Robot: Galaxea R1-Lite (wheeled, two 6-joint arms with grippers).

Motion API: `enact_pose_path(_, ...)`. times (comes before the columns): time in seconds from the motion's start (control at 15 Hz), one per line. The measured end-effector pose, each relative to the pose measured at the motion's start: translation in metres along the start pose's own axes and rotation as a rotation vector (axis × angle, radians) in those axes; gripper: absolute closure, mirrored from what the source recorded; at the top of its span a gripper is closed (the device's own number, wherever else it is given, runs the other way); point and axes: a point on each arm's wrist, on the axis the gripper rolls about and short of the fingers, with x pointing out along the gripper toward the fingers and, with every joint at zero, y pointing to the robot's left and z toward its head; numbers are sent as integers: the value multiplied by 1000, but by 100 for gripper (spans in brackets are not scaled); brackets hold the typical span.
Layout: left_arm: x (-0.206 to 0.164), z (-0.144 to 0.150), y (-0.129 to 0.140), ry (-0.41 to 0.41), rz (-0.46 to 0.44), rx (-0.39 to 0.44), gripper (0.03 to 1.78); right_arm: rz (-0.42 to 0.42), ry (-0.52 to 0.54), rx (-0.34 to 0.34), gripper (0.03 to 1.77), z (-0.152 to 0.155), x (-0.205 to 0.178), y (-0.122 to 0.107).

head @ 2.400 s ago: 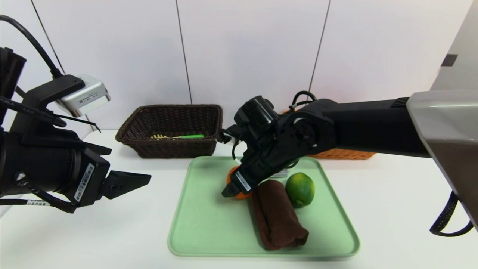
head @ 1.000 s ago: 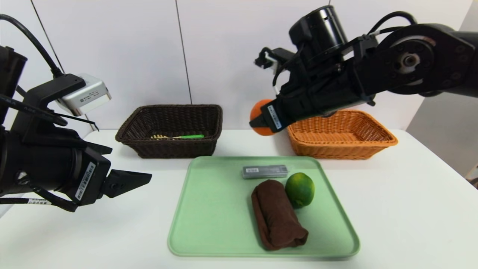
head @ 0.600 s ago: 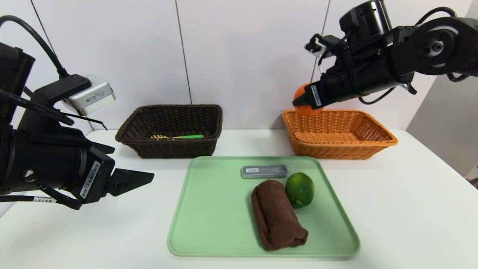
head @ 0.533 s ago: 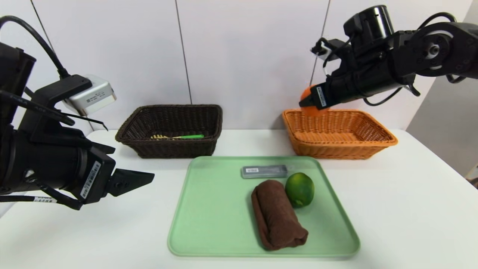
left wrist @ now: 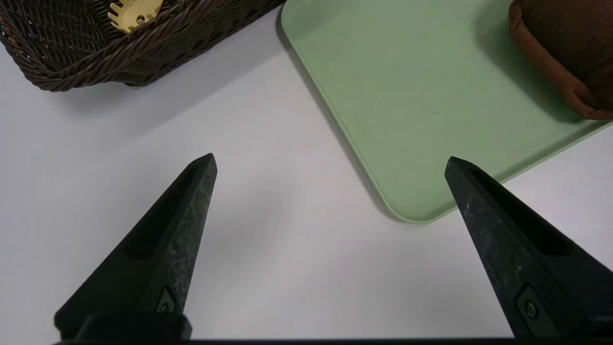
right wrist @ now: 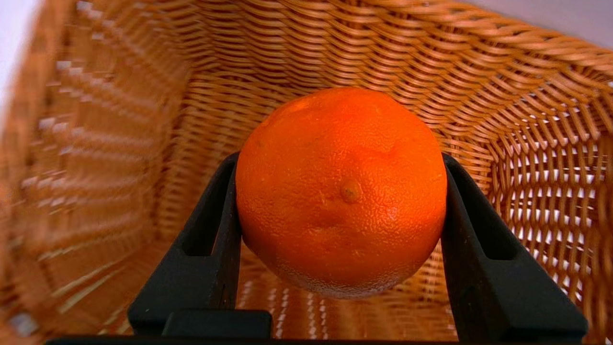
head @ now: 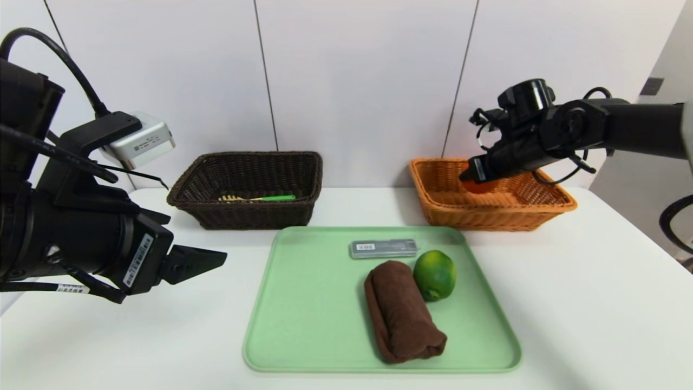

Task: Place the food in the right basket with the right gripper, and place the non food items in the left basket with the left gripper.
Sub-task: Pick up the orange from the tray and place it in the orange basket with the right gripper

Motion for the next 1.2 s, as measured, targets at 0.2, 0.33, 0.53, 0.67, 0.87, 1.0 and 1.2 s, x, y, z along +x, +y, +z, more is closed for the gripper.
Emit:
enact_pose_path(0.2, 0, -1, 0, 4, 0, -3, 12, 9, 43, 1, 67, -10, 20, 0)
enact_pose_path(0.33, 0, -1, 0, 5, 0, -3, 12, 12, 59, 2, 64, -13, 27, -1)
enact_pose_path(0.53, 0, -1, 0, 4, 0, -4, 12, 15, 64, 6, 45, -15, 30, -2)
enact_pose_path(0.67, 0, -2, 0, 5, 0, -3, 12, 17, 62, 5, 37, -14, 29, -2)
enact_pose_path(0.87, 0, -2, 0, 3, 0, -3, 12, 44, 50, 7, 28, -12, 22, -3)
enact_pose_path(1.0, -1, -2, 0, 1, 1, -4, 12, 60, 31, 7, 24, -8, 14, -3)
enact_pose_path(1.2, -2, -2, 0, -2, 1, -5, 12, 51, -20, 7, 19, 2, -9, -7)
